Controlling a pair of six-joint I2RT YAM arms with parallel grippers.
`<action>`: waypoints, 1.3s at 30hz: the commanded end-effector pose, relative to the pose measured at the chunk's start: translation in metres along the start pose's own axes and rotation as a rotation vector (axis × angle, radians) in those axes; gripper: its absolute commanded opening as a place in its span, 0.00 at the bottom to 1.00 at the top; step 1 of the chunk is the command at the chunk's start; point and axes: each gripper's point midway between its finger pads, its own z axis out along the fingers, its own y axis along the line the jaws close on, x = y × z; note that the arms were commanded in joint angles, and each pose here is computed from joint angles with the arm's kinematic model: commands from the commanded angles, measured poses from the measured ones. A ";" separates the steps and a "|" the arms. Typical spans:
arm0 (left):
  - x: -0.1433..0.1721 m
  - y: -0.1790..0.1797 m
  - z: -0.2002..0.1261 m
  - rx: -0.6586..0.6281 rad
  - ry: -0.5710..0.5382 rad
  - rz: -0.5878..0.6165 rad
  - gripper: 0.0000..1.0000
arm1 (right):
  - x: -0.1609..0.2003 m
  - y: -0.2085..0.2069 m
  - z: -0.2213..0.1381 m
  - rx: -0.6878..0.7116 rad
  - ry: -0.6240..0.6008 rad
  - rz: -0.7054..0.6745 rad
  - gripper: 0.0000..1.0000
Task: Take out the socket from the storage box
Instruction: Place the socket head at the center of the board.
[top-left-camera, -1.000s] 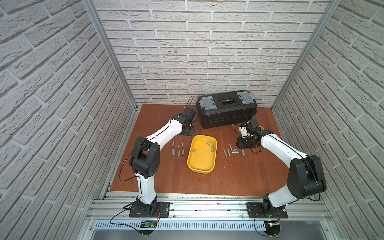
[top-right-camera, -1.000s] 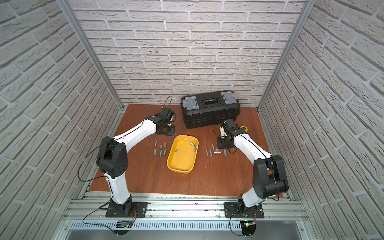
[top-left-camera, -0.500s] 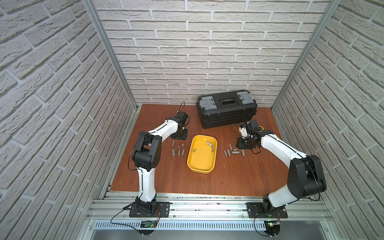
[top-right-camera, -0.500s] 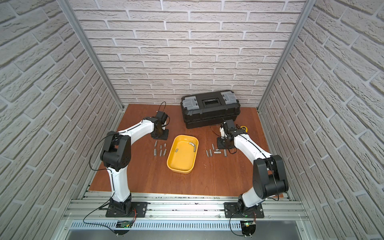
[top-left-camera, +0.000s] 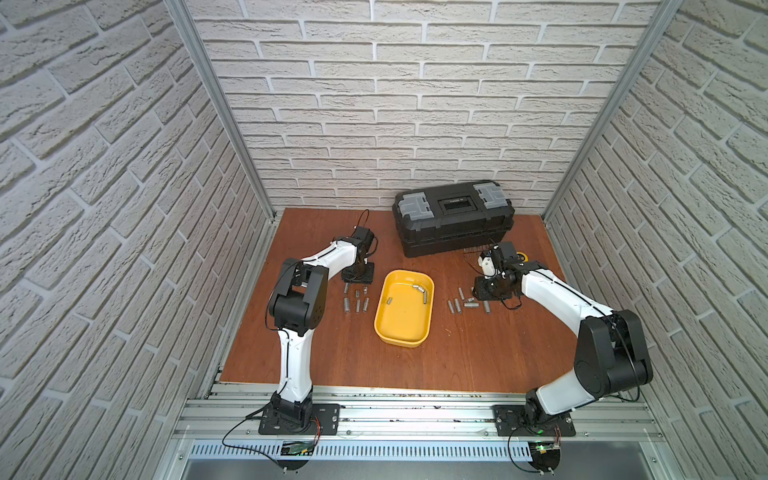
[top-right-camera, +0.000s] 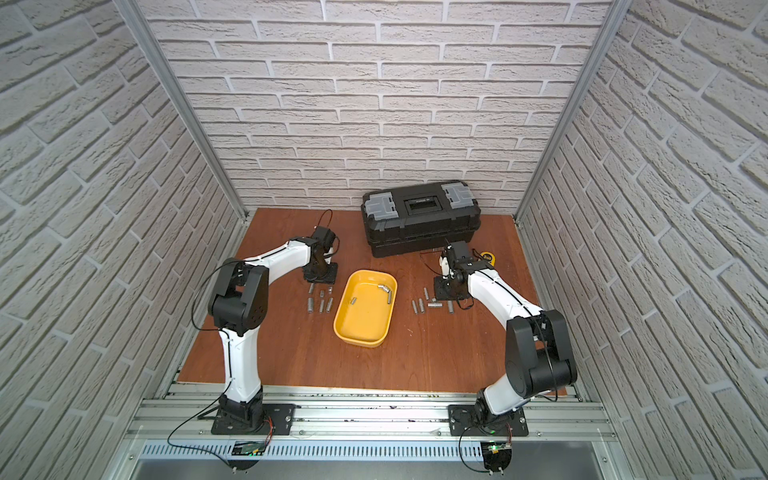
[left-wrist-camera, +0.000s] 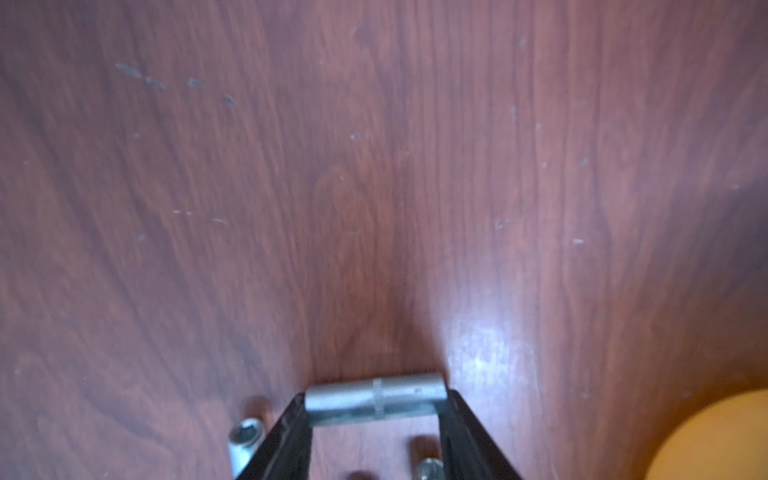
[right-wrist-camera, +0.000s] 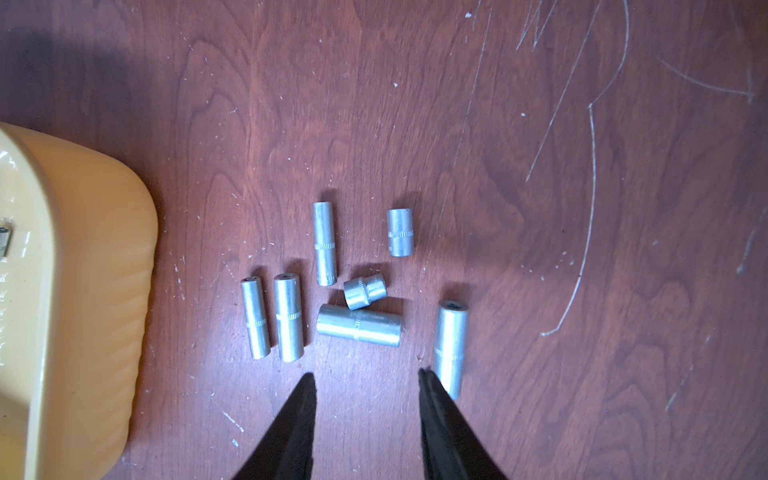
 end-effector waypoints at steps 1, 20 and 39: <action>-0.001 0.001 0.009 0.014 0.012 0.002 0.50 | -0.002 0.000 -0.005 -0.008 -0.026 0.006 0.42; -0.021 0.002 -0.026 0.021 -0.079 0.001 0.57 | -0.003 0.000 -0.007 -0.005 -0.026 0.002 0.42; -0.016 0.023 -0.125 0.017 -0.332 -0.138 0.59 | -0.037 0.093 -0.040 -0.119 -0.184 -0.305 0.43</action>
